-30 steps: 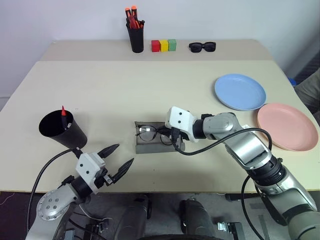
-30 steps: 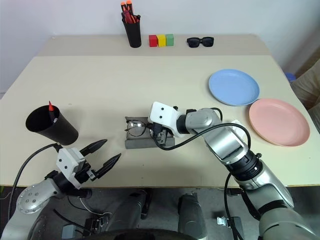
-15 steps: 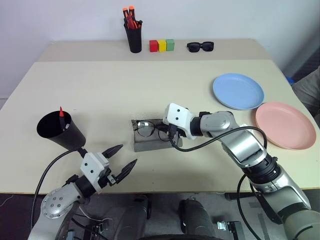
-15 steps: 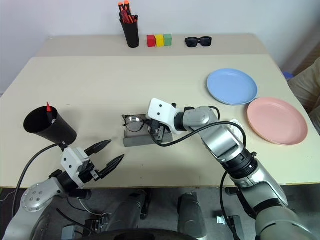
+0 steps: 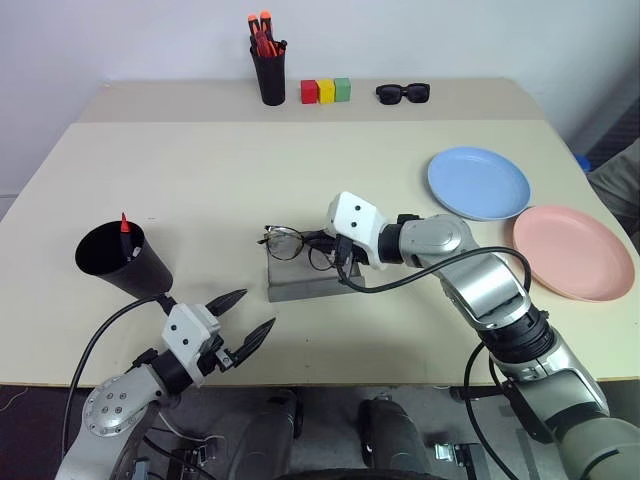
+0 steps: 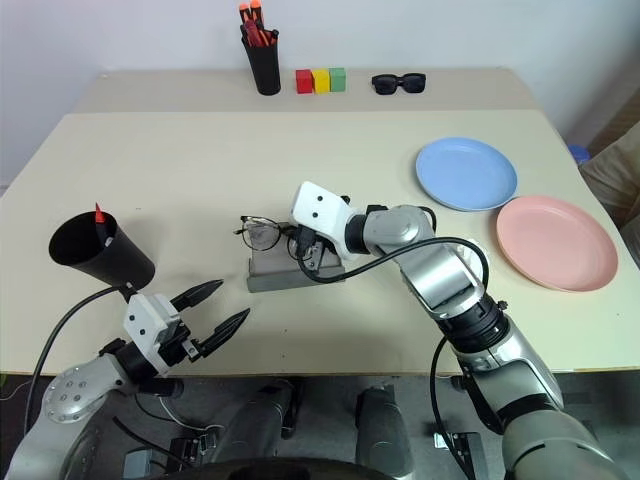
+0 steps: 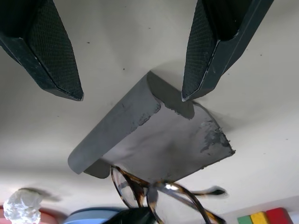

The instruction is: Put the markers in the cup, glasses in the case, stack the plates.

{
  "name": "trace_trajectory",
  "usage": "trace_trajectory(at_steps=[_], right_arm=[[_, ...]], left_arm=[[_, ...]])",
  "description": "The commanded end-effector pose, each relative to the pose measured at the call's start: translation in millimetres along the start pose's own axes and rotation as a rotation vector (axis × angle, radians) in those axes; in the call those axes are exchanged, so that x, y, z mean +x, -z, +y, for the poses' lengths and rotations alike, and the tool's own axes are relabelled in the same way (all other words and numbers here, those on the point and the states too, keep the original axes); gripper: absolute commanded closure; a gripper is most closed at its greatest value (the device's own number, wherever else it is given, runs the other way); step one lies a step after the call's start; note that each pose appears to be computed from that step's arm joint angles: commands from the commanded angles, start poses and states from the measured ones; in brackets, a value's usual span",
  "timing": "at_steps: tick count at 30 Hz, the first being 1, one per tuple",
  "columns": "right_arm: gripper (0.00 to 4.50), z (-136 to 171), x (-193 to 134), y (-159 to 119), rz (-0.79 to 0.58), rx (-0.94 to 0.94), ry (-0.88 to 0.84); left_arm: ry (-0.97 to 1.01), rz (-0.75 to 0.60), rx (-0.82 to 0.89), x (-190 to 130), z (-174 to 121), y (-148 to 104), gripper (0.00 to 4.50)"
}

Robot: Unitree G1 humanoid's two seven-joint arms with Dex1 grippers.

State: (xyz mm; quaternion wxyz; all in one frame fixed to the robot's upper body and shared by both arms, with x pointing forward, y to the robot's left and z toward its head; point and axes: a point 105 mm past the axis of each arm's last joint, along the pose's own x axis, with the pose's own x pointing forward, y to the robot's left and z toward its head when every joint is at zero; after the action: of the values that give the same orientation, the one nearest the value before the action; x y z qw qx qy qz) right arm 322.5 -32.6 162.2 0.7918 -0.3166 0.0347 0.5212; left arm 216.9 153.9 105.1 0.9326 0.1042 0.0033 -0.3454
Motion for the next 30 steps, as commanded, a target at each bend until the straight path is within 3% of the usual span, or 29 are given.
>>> trace_trajectory(at_steps=[1, 11, 14, 19, 25, 28, 30], right_arm=[[4.48, -2.2, -4.1, 3.1, 0.023, -0.077, 0.014], [4.48, 19.3, -9.9, 3.0, 0.033, -0.071, -0.125], [3.49, 19.8, -9.5, 3.9, 0.042, -0.072, -0.131], [1.01, 11.9, -9.3, -3.5, 0.015, -0.059, -0.091], [1.01, 2.9, -20.3, -18.1, -0.072, -0.038, -0.073], [0.97, -2.5, -30.3, -16.5, -0.079, -0.04, -0.061], [0.97, -6.9, -36.1, -13.1, -0.07, -0.041, -0.043]], left_arm=[[0.022, -0.034, 0.033, 2.2, -4.7, -14.4, 1.04], [0.02, -0.03, 0.04, 4.1, -1.0, -15.3, 1.04], [0.017, -0.03, 0.04, 4.7, -0.6, -15.4, 1.04], [-0.015, -0.053, 0.014, 7.1, 2.7, -20.7, 1.04], [-0.099, -0.102, -0.112, 18.3, 21.9, -36.6, 1.04], [-0.079, -0.121, -0.172, 31.3, 27.9, -48.3, 1.87], [-0.086, -0.122, -0.173, 42.3, 34.9, -55.3, 2.88]])
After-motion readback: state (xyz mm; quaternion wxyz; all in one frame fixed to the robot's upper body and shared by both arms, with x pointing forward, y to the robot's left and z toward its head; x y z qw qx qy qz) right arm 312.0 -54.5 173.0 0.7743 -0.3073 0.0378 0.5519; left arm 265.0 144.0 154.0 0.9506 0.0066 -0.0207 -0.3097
